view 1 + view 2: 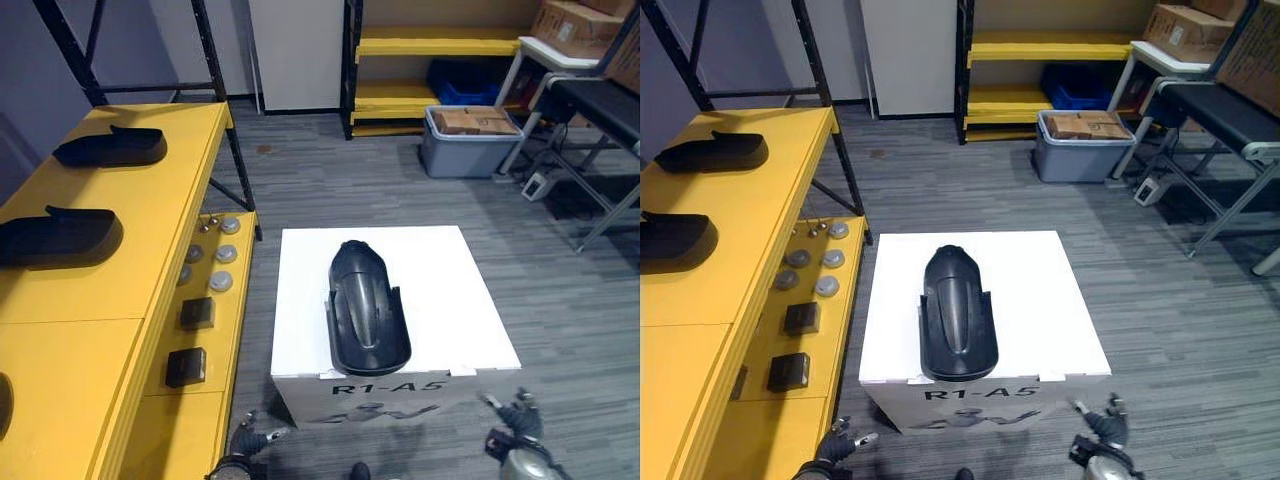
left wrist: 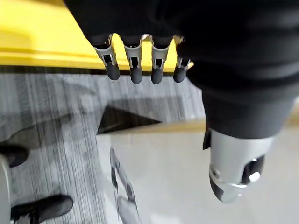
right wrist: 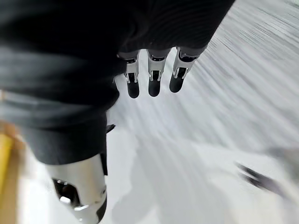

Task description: Walk over and take plastic housings, then place them on the shelf

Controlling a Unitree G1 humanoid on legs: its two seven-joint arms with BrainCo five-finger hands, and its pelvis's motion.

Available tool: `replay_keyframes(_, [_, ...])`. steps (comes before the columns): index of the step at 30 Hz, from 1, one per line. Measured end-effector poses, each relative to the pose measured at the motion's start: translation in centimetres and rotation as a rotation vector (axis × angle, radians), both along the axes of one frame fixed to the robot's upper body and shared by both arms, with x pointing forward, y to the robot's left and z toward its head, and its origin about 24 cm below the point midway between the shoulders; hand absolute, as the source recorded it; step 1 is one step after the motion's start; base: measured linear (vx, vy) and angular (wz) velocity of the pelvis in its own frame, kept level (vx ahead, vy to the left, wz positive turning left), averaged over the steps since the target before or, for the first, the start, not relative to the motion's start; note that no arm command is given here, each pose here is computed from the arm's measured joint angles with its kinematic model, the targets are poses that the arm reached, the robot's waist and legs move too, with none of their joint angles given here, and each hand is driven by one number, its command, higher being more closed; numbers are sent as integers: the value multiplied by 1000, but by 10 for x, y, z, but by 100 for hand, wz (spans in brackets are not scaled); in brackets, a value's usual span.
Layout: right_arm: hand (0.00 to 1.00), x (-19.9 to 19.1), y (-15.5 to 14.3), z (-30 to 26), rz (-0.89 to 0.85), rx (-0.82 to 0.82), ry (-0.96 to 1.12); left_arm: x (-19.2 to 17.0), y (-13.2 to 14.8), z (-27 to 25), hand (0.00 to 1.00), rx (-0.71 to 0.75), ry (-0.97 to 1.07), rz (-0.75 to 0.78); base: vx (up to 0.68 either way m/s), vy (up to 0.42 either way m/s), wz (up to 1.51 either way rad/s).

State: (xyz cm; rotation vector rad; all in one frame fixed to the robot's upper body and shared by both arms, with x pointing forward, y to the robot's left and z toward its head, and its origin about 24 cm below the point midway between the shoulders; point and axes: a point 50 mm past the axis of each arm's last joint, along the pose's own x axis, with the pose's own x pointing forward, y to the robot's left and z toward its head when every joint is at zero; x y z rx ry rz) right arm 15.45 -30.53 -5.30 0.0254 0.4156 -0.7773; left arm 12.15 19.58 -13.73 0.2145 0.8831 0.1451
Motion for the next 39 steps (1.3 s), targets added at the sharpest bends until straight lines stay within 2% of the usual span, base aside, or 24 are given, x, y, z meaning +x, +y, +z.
replay_keyframes(3, [0, 4, -19, 38, -41, -128, -123, -13, 0, -4, 0, -6, 32, 5, -50, 80, 4])
replay_keyframes(7, [0, 9, -12, 45, -9, -137, -166, -14, 1, -3, 0, -26, 23, 23, -33, 29, 9])
replay_keyframes(10, [0, 36, 12, 77, 125, -171, -320, -12, -4, -3, 0, -35, 23, -1, -35, 14, -1])
replay_keyframes(12, [0, 69, 33, 136, 293, -247, -608, -10, -7, -3, 0, -46, 20, -22, -46, -5, 9])
replay_keyframes(14, [0, 88, 49, 158, 419, -287, -700, -10, -8, -3, 0, -51, 15, -31, -37, -7, 17])
replay_keyframes(16, [0, 98, 70, 164, 537, -322, -680, -9, -9, -3, 0, -55, 14, -32, -27, 1, 17])
replay_keyframes(18, [0, 104, 101, 146, 675, -284, -594, -7, -9, -2, 0, -62, 9, -25, -9, 28, 4])
replay_keyframes(22, [0, 109, 127, 115, 729, -228, -447, -8, -9, -2, 0, -66, 9, -21, 13, 33, 11])
replay_keyframes(30, [0, 115, 141, 104, 680, -393, -289, -6, -10, -2, 0, -64, 3, -15, 26, 47, 4])
replay_keyframes(39, [0, 112, 136, 93, 556, -415, -175, -4, -11, 0, 0, -56, 0, -1, 0, 22, 7])
